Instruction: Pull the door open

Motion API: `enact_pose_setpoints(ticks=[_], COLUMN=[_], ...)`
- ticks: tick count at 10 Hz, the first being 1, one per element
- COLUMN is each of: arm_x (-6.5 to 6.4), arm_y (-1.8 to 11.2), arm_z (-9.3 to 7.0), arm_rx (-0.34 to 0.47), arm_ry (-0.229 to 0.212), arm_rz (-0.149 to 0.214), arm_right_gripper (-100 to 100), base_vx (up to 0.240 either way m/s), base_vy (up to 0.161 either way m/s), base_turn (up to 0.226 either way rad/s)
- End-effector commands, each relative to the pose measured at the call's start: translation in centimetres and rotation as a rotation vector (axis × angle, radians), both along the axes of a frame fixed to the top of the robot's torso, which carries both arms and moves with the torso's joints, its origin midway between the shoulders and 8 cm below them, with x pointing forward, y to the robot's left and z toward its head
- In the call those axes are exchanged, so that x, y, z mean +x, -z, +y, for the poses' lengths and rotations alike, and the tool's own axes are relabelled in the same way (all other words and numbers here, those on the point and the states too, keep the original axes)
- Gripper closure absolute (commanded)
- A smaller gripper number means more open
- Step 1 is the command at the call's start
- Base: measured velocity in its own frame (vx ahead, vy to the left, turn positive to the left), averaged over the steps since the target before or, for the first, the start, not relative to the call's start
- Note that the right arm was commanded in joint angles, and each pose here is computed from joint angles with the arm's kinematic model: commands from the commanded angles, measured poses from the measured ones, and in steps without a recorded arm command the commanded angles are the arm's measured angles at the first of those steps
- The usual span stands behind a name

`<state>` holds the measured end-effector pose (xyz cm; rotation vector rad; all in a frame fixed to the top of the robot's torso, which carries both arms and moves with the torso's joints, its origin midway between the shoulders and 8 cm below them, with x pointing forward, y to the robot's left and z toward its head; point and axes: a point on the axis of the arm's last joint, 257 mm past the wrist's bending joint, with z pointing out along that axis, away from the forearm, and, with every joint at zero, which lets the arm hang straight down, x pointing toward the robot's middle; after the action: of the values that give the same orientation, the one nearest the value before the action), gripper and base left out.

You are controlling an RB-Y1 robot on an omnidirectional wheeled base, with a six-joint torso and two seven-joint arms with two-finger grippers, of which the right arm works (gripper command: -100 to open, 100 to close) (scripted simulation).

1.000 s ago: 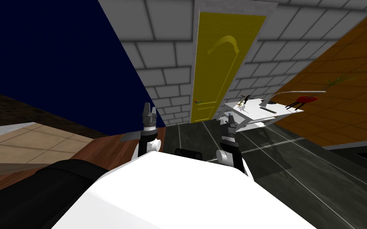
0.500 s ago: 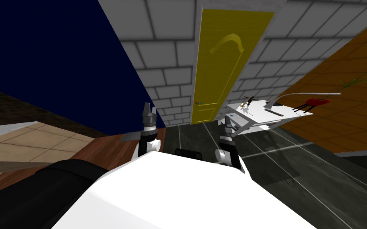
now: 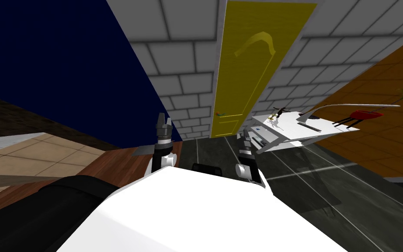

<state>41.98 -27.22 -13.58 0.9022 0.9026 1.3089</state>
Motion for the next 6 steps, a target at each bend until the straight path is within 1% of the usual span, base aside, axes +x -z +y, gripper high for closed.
enact_pose_setpoints(ticks=[1, 6], arm_x=[0.4, 1.5], arm_y=[1.0, 4.2], arm_z=[0.0, 0.0], arm_rx=[0.0, -0.002], arm_ry=[-0.01, -0.039], arm_rz=[0.016, 0.065], arm_right_gripper=[-100, -100], base_vx=[0.099, 0.101], base_vy=[-0.002, -0.009], base_turn=[0.041, 0.053])
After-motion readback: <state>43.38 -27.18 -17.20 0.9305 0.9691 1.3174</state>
